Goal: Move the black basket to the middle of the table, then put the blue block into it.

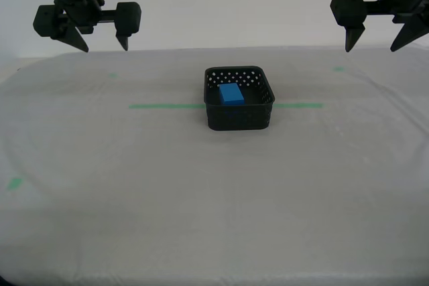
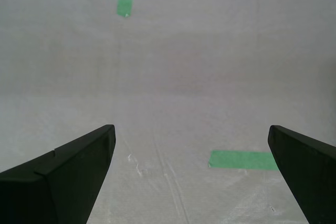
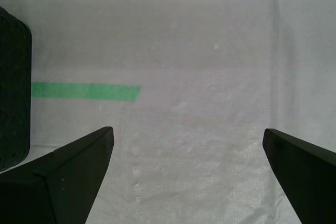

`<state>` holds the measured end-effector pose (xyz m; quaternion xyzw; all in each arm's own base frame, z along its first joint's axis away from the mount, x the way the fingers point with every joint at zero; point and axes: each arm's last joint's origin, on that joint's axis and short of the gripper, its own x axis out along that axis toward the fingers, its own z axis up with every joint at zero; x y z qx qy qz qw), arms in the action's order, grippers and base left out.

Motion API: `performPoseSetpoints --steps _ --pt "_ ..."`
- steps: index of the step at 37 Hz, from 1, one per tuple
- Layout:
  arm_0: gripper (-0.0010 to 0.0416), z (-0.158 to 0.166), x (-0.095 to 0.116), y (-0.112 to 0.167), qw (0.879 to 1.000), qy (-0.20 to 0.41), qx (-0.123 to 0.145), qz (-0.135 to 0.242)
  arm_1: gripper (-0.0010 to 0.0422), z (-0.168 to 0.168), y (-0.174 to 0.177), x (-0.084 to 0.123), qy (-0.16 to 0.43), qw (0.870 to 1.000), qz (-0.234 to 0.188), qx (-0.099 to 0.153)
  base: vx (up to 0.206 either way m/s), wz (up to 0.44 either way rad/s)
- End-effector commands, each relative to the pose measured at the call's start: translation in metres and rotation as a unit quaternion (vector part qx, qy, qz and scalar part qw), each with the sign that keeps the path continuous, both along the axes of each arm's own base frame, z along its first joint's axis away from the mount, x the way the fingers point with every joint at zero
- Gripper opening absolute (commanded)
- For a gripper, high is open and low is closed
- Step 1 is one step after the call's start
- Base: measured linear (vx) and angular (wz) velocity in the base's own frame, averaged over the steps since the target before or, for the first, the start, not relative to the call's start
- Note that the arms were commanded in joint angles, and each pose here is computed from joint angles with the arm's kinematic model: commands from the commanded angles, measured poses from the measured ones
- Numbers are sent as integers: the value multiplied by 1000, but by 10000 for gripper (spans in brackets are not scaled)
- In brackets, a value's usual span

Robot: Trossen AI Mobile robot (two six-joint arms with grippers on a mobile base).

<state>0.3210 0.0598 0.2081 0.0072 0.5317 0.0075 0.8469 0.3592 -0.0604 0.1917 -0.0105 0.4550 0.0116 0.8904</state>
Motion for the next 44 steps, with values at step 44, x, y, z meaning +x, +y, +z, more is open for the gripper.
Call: performPoseSetpoints --steps 44 --pt "399 0 0 0 1000 -1 -1 0 400 0 0 0 -1 1000 -2 1 0 0"
